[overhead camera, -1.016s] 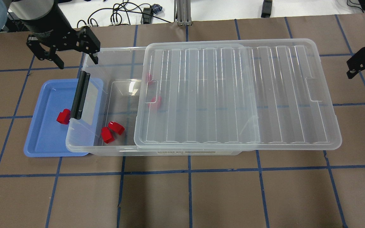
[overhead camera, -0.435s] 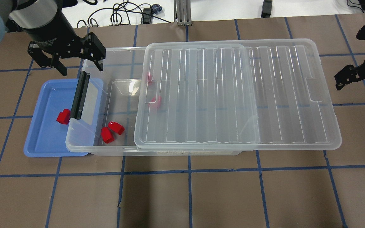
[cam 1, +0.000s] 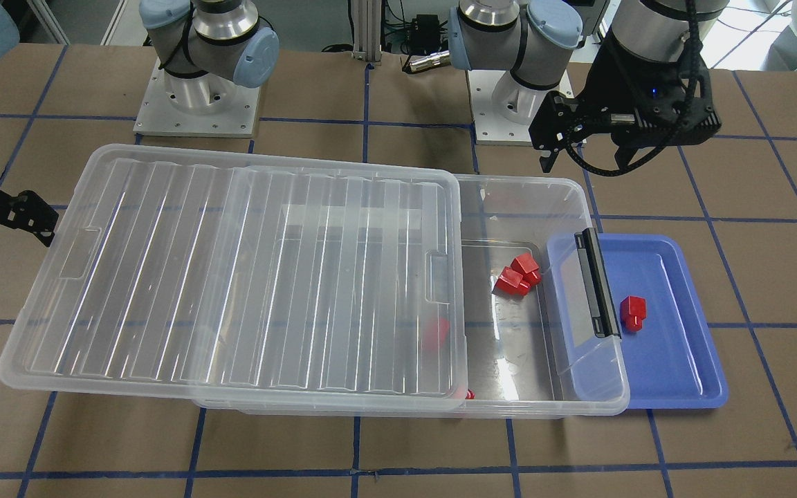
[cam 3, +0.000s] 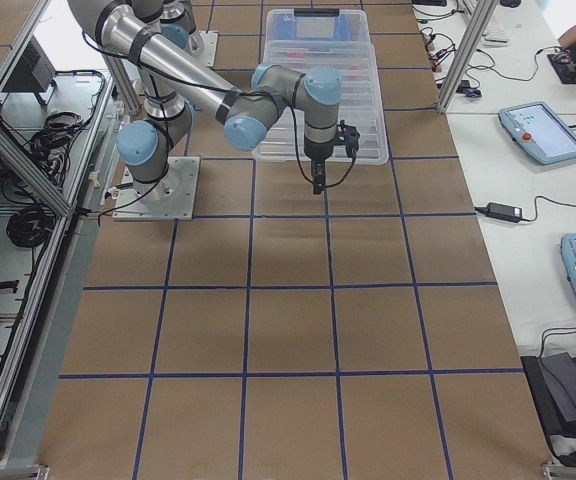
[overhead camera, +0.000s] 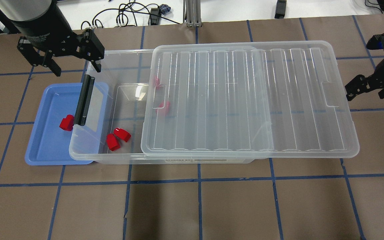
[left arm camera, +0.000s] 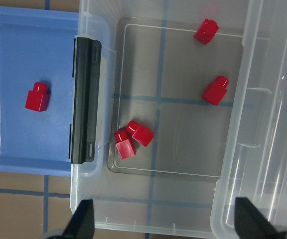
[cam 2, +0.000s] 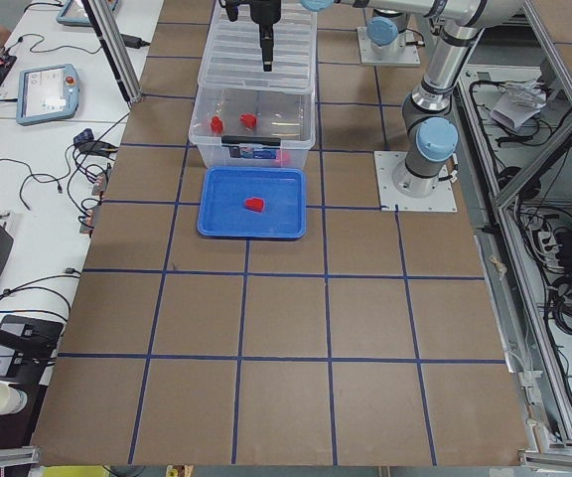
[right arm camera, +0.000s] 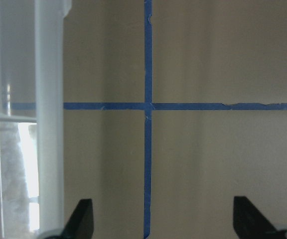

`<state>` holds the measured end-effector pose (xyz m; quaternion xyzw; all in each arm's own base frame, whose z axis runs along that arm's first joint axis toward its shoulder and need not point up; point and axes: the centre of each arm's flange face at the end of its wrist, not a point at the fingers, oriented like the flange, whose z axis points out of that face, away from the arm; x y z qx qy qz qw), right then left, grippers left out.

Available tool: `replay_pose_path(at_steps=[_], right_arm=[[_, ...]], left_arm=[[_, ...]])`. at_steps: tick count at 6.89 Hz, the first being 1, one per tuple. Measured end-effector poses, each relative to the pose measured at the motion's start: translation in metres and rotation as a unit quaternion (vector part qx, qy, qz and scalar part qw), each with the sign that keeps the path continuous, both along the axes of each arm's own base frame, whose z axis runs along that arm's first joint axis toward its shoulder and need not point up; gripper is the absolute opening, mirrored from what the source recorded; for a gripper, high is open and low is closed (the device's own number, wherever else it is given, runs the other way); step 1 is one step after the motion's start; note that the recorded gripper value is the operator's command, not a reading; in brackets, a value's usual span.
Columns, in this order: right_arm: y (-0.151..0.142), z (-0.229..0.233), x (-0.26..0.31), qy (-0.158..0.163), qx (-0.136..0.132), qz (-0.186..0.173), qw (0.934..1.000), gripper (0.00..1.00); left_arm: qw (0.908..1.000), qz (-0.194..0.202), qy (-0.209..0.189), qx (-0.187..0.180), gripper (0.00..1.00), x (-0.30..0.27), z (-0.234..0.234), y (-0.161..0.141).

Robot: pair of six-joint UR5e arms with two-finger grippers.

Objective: Place red block in blue tray from box

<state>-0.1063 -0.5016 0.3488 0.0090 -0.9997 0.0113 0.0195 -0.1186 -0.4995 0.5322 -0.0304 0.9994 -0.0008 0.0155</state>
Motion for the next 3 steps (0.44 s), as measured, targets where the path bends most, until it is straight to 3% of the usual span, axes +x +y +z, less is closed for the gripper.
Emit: replay_pose_path(at_steps=[3], right_arm=[[-0.007,-0.005,0.031,-0.003,0.003,0.027,0.9996,1.00]], left_arm=[[0.9998,-0.016,0.003,-0.011,1.00,-0.003,0.007,0.003]])
